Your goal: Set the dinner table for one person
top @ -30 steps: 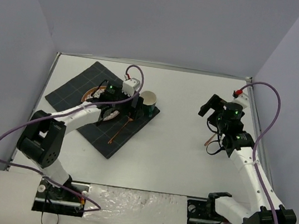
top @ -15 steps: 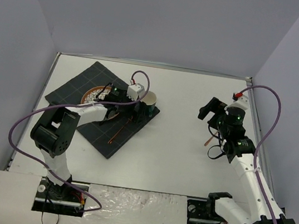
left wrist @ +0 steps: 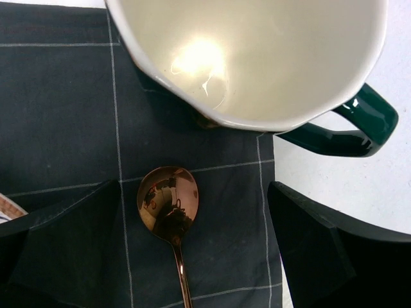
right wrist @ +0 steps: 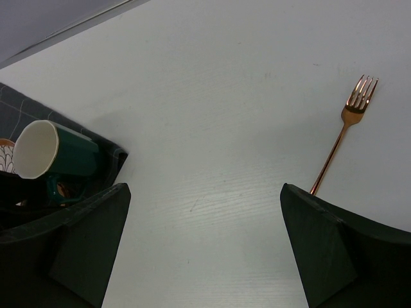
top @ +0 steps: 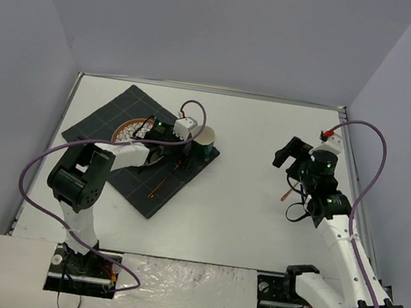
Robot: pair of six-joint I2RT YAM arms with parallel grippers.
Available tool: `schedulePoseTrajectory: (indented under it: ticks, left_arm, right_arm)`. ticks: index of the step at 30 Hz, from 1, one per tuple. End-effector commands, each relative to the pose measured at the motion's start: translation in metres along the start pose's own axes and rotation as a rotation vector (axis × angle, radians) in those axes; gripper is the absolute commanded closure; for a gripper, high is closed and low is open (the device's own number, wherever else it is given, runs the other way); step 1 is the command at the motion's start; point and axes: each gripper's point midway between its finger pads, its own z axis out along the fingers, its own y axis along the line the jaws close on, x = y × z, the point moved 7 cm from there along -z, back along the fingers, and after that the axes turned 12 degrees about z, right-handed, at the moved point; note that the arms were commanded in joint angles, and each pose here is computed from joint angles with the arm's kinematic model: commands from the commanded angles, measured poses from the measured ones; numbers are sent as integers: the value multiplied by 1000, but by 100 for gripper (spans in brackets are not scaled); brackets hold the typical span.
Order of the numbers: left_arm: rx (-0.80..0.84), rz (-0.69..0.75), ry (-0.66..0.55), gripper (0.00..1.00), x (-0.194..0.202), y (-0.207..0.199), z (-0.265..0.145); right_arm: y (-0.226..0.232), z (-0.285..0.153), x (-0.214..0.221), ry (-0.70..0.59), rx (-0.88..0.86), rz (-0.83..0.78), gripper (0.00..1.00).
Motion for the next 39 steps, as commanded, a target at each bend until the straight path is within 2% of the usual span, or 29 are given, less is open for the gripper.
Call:
schedulePoseTrajectory:
  ticks: [1, 39]
  left_arm:
    - [-29, 55, -95, 3, -33, 9, -3]
    - [80, 57, -64, 3, -30, -13, 4]
  right_arm:
    - [9, -4, -15, -82, -62, 4, 0]
    - [7, -5, -11, -63, -78, 19, 1]
